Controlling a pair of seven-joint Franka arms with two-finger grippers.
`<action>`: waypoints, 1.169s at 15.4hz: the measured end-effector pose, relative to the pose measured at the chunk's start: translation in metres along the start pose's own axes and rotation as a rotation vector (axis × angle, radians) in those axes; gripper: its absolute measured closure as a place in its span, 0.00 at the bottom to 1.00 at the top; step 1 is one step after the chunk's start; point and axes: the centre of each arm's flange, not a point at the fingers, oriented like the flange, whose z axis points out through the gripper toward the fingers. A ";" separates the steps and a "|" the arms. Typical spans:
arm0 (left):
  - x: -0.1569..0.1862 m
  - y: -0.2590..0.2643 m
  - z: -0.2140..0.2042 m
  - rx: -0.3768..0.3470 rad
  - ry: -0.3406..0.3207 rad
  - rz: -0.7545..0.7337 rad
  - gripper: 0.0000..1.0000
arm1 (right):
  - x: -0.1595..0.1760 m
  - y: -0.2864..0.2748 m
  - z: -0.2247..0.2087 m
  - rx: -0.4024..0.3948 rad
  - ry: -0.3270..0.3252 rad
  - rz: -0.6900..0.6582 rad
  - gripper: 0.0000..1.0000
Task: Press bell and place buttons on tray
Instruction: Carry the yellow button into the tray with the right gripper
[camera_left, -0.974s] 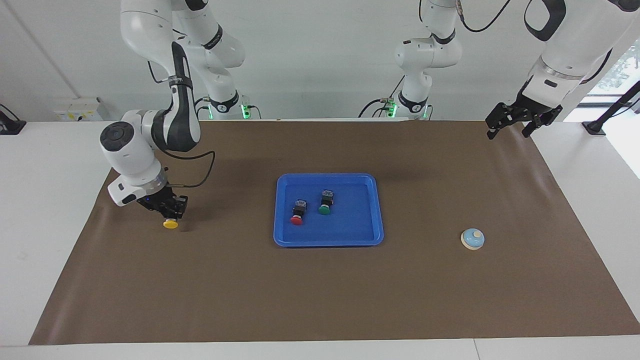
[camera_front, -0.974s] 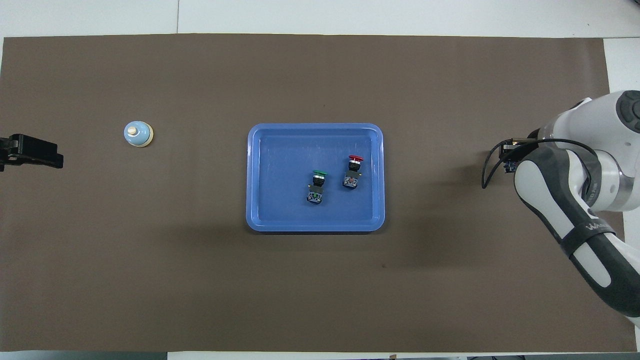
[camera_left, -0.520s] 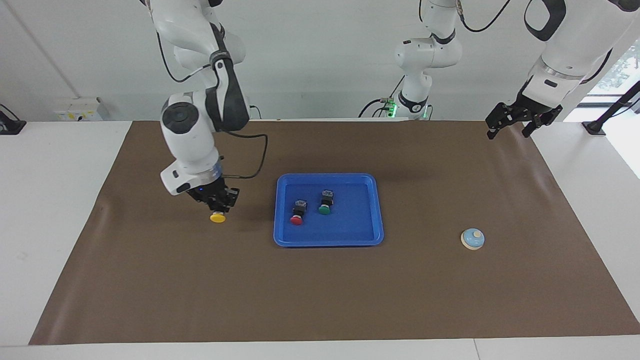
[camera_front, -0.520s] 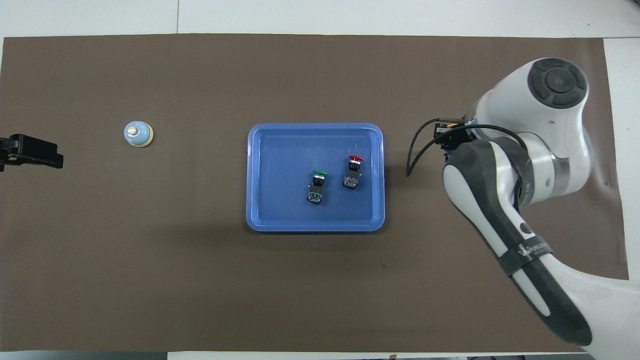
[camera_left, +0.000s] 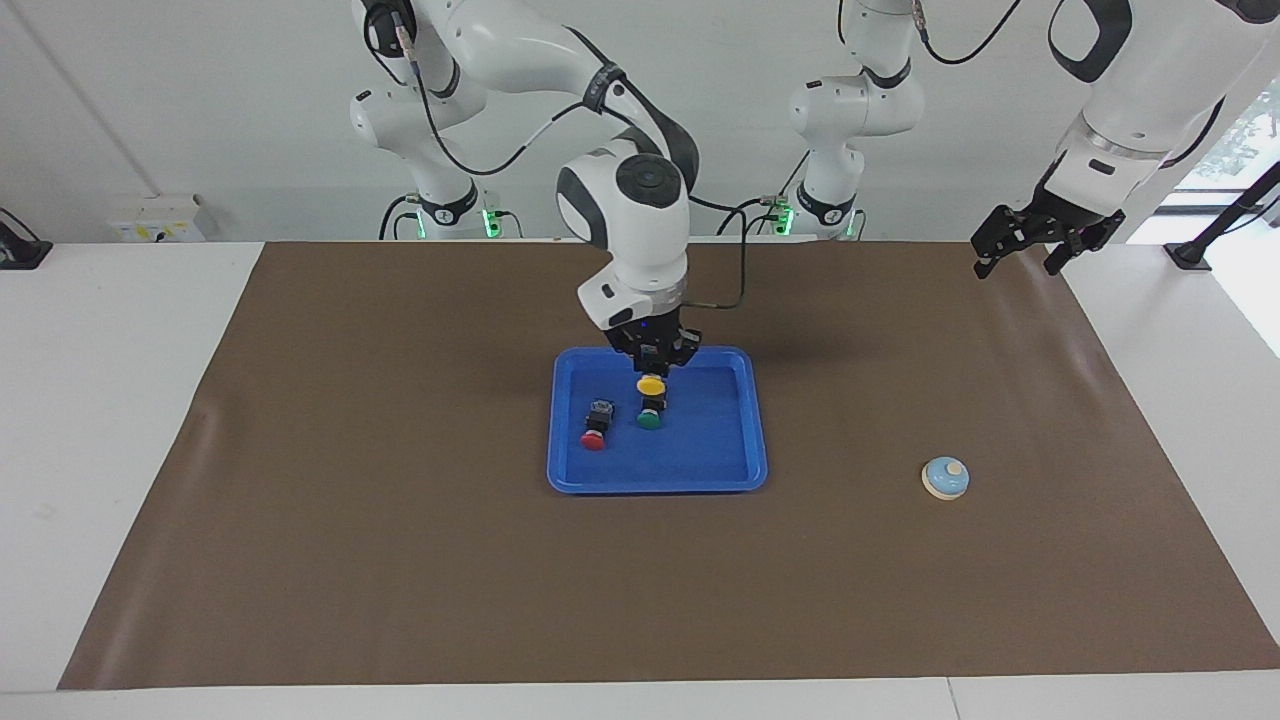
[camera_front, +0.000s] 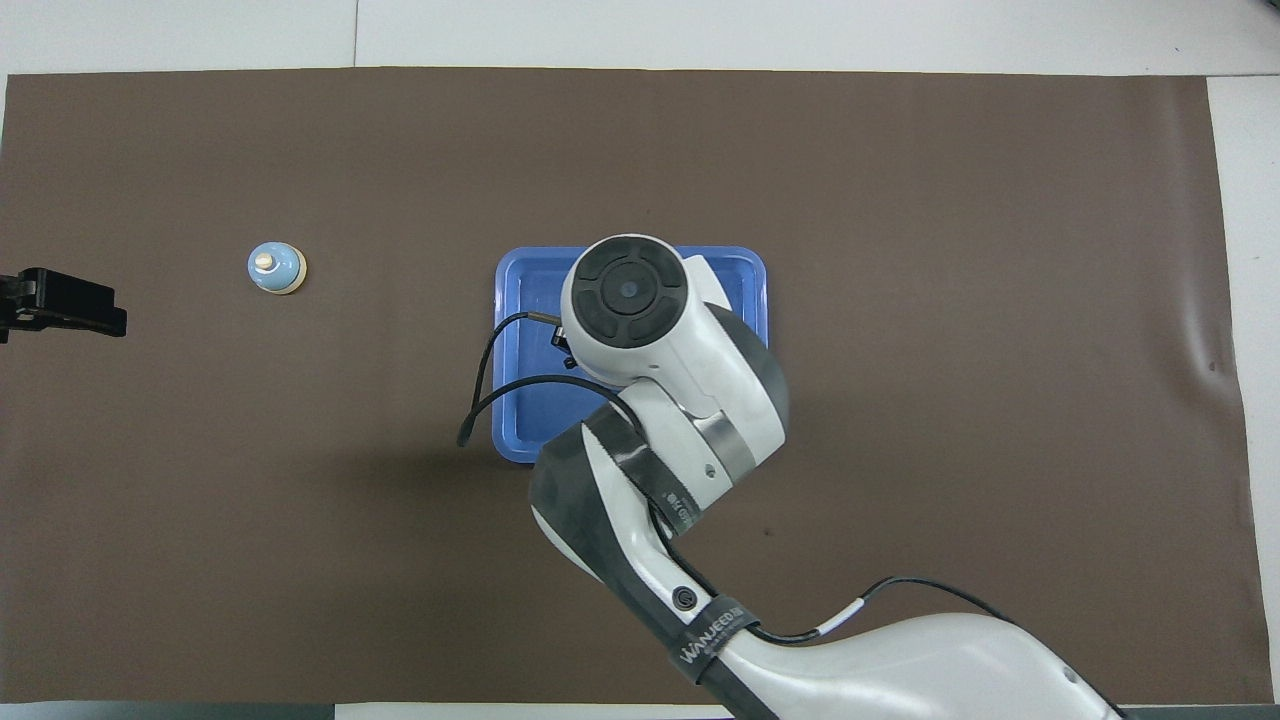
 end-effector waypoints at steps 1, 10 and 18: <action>0.000 0.000 0.000 0.000 0.000 0.000 0.00 | -0.007 -0.014 0.016 0.016 0.009 -0.001 0.58; 0.000 0.000 0.000 0.000 0.000 0.000 0.00 | -0.018 -0.039 0.097 0.014 0.005 -0.009 0.58; 0.000 0.000 0.000 0.000 0.000 0.000 0.00 | -0.012 -0.035 0.081 -0.016 -0.003 0.040 0.14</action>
